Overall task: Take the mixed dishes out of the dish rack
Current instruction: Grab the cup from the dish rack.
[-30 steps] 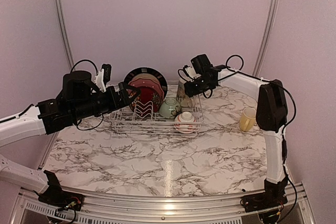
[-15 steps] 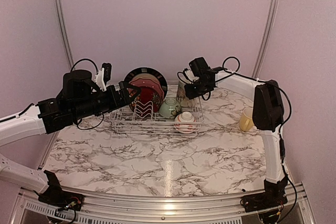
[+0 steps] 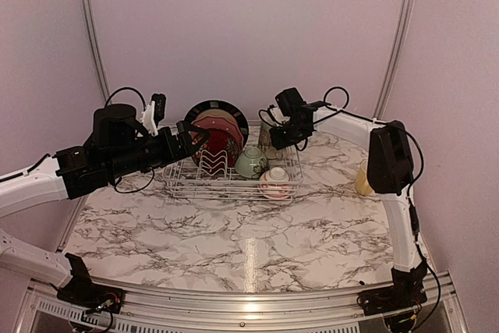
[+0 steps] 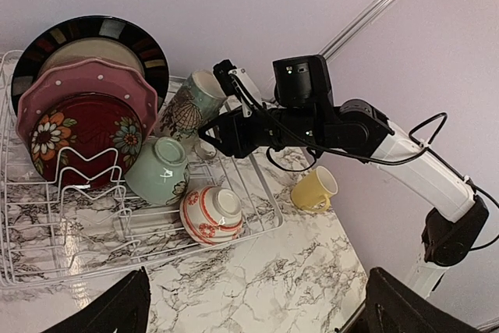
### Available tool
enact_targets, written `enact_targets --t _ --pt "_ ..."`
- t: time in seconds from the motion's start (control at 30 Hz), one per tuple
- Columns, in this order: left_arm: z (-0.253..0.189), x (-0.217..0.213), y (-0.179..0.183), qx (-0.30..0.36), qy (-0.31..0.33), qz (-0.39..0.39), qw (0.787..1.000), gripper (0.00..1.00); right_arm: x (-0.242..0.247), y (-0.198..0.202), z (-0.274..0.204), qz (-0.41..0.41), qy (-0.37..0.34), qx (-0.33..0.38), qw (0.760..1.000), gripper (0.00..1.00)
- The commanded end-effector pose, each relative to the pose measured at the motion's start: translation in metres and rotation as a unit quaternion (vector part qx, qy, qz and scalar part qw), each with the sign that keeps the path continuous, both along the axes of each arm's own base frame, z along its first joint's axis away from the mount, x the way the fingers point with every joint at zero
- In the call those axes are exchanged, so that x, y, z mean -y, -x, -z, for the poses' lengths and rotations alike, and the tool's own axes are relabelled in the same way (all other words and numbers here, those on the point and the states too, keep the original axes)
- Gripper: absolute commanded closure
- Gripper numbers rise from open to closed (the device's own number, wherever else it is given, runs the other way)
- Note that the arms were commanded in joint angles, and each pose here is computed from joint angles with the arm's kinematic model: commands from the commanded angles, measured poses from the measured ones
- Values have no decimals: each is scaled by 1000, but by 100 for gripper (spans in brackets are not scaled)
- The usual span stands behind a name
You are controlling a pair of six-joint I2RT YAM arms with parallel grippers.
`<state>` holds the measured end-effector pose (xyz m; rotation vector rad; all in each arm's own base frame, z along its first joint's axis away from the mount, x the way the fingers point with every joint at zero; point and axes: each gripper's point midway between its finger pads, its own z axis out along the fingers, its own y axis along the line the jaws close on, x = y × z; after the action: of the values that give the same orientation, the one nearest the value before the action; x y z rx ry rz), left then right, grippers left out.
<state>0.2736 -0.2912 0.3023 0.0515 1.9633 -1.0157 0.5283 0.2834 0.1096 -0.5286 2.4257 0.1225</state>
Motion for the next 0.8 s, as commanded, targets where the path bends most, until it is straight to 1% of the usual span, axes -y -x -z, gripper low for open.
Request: enact_targets --t 0.0,0.1,0.17,0.23,0.37,0.57,0.63,0.67,0.77 --pt "-15 -3 3 18 9 -2 1000 1 4 3 29 6 24 -28 999 59" --pt "-14 -1 3 17 10 0 1000 1 4 1 34 4 30 -28 999 59" --pt "-14 -1 3 17 11 0 1000 1 5 -1 35 6 36 -25 999 61" --pt "-14 -1 3 17 11 0 1000 1 6 -3 36 8 38 -21 999 66" --pt "-14 -2 3 18 10 -2 1000 1 5 -6 33 15 33 -12 999 78" --pt "-13 -3 2 19 2 -7 1000 1 -4 -12 4 12 -10 27 1000 92" --pt "-13 -4 1 20 2 -9 1000 1 -5 -13 -10 14 -23 44 999 99" --pt "-14 -4 2 21 4 -9 1000 1 -6 -15 -16 14 -28 53 998 100" --pt "-14 -4 2 21 3 -8 1000 1 -8 -17 -34 14 -45 77 996 100"
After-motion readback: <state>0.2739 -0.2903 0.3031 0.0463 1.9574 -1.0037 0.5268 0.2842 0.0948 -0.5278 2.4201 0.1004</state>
